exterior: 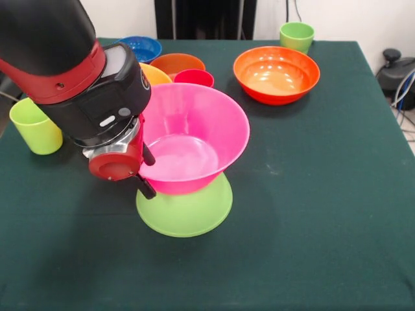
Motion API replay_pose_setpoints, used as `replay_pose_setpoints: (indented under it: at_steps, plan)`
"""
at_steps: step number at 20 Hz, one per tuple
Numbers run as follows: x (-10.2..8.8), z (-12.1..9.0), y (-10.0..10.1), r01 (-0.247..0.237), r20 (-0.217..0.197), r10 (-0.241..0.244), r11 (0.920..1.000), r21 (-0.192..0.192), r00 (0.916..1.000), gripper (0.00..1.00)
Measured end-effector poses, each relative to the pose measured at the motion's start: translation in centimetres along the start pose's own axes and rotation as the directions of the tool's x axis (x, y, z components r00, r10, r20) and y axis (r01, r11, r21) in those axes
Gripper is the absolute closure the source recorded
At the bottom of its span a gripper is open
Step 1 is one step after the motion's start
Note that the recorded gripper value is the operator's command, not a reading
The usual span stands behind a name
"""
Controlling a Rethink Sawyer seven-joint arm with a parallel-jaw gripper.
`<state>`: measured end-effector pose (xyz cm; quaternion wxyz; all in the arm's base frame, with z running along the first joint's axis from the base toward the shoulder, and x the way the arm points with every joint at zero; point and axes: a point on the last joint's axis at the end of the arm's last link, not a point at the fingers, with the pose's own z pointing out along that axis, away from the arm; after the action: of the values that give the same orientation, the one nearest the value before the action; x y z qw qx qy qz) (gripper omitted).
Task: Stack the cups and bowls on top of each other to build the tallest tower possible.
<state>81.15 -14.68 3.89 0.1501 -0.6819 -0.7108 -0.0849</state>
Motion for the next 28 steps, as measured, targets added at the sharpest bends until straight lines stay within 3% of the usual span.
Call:
replay_pose_setpoints:
  at_steps: [2,3,6,10,19,28]
  plan:
    - [-0.1,0.1,0.1,0.001,0.014,-0.001,0.9999,-0.016,0.9999,0.0]
    - [-0.2,0.2,0.4,0.005,0.037,-0.003,0.9987,-0.052,0.9993,0.0]
    - [-0.4,0.4,1.0,0.011,0.072,-0.003,0.9936,-0.112,0.9974,0.0]
    - [-0.5,0.3,1.5,0.019,0.104,-0.001,0.9852,-0.17,0.9945,0.0]
    - [-0.2,-0.2,1.1,0.025,0.121,-0.004,0.986,-0.165,0.9926,0.0]
    - [1.5,-2.2,1.7,0.044,0.133,-0.02,0.9827,-0.18,0.9909,0.0]
